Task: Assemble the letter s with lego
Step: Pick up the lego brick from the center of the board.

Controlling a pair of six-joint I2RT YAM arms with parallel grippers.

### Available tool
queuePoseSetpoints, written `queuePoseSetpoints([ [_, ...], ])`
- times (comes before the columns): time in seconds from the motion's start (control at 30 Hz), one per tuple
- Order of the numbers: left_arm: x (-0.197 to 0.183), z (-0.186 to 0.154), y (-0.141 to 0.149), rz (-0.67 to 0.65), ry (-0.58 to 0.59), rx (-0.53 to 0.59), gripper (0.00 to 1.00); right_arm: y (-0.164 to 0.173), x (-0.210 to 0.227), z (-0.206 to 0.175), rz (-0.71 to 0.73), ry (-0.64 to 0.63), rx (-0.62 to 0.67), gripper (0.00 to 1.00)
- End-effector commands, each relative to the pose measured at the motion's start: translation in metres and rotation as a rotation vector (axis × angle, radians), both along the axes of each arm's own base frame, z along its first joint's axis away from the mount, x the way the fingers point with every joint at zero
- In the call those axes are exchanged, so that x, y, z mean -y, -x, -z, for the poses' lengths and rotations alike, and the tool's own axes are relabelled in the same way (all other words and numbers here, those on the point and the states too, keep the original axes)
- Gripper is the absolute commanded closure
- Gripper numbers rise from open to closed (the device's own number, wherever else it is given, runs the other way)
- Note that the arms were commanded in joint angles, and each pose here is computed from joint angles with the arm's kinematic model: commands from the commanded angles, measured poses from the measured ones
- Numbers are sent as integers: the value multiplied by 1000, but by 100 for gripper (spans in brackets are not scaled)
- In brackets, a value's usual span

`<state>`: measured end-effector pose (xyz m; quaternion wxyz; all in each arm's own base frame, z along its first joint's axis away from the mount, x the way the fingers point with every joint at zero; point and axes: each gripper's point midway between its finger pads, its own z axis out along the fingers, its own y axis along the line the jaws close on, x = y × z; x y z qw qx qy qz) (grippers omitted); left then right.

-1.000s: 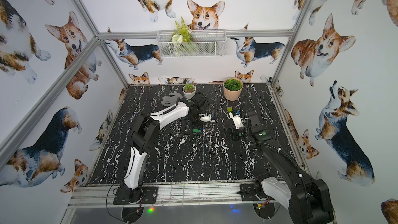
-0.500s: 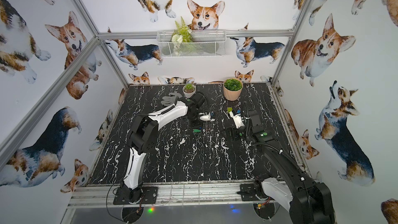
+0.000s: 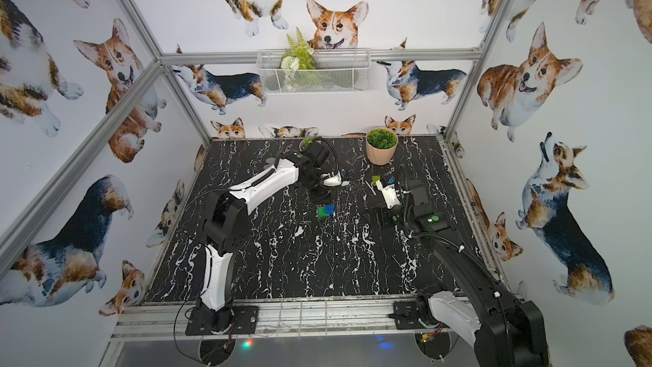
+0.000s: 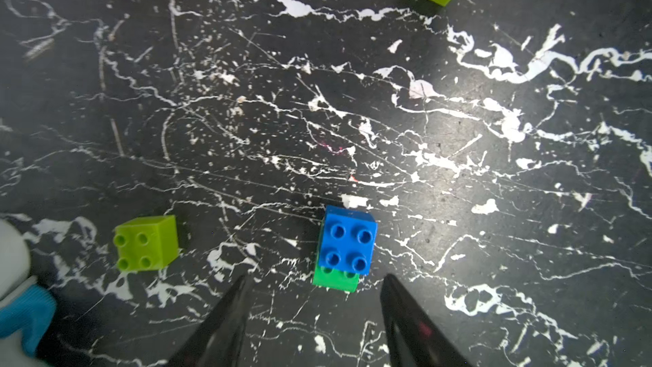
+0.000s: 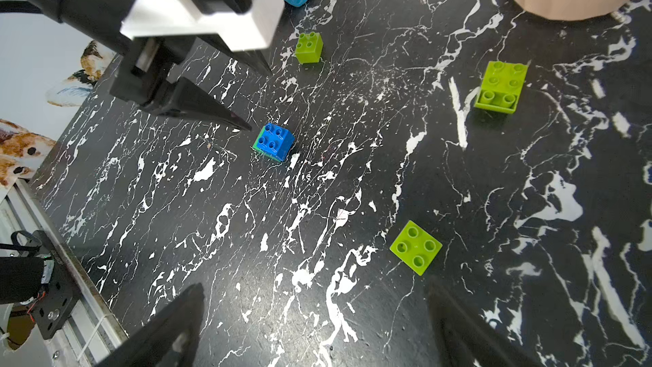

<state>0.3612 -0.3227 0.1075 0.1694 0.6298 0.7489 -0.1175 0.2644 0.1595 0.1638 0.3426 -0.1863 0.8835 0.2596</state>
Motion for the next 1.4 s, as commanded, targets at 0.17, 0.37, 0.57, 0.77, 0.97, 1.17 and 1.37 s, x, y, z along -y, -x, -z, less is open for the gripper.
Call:
queuePoseSetpoints([
  [0.17,-24,-20,-42,-179,-9,104,38,-6,-2,-8,-10,11,18,0],
  [0.37,-34,-22,-75,-347,-14,139,34,-11,-2,-9,-7,14,19,0],
  [0.57,-28,1,-78,-315,-25,129,32,-13,-3,-9,-10,21,16,0],
  [0.77,-33,24,-89,-252,-75,109,32,-11,0,-9,-3,30,18,0],
  [0.97,-35,46,-104,-226,-69,88,32,-10,1,-5,1,32,5,0],
  [1.17,-34,62,-110,-205,-70,75,33,-10,4,-4,6,40,0,0],
  [1.37,-29,72,-116,-205,-69,70,34,-9,4,-3,5,39,-4,0],
])
